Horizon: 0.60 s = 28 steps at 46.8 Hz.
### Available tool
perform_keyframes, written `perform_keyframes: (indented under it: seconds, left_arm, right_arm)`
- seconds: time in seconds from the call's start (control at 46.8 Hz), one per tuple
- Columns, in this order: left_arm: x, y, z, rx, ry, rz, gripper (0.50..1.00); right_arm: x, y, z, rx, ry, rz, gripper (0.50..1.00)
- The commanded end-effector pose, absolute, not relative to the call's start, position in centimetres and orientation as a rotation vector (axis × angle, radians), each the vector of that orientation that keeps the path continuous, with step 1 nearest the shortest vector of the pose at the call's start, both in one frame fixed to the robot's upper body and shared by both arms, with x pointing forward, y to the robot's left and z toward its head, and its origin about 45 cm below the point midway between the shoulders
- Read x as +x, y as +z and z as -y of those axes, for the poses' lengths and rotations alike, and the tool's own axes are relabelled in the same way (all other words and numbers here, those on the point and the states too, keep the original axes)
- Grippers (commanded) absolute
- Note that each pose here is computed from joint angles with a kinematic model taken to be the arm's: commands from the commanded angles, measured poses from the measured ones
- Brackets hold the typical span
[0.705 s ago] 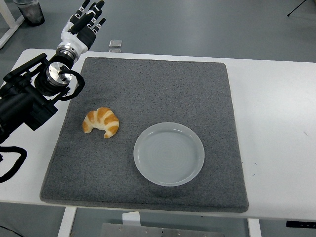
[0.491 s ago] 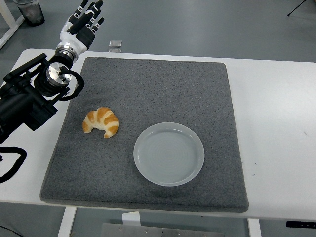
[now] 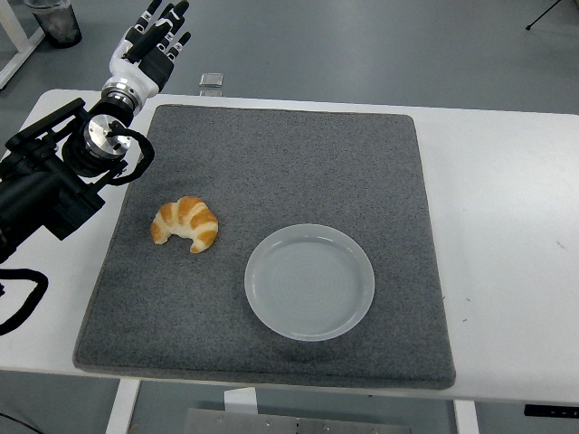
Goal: Place the bread on the plate
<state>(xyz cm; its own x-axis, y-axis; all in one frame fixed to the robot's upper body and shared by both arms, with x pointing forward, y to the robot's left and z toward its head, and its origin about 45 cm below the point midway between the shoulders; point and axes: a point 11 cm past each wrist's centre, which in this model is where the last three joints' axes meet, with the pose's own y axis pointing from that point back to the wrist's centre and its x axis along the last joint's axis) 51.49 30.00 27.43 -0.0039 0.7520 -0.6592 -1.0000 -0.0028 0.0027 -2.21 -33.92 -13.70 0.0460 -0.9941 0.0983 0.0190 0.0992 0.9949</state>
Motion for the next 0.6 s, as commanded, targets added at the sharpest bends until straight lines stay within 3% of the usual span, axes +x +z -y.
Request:
perform_keyframes:
  seconds: [0.0, 0.321, 0.577]
  left_arm:
    - [51.4, 27.3, -30.1, -0.553, 1.502, -0.557, 1.0]
    - [51.9, 28.3, -30.2, -0.446, 1.55, -0.447, 1.0]
    - [52.0, 30.7, -28.8, -0.353, 1.455, -0.297, 1.0]
  right_arm:
    - [-2.2, -13.7, 33.9, 1.141, -1.113, 1.207, 0.952]
    - [-2.2, -13.7, 33.9, 1.142, -1.112, 1.205, 0.952]
    - [-2.2, -13.7, 33.9, 1.142, -1.112, 1.205, 0.952]
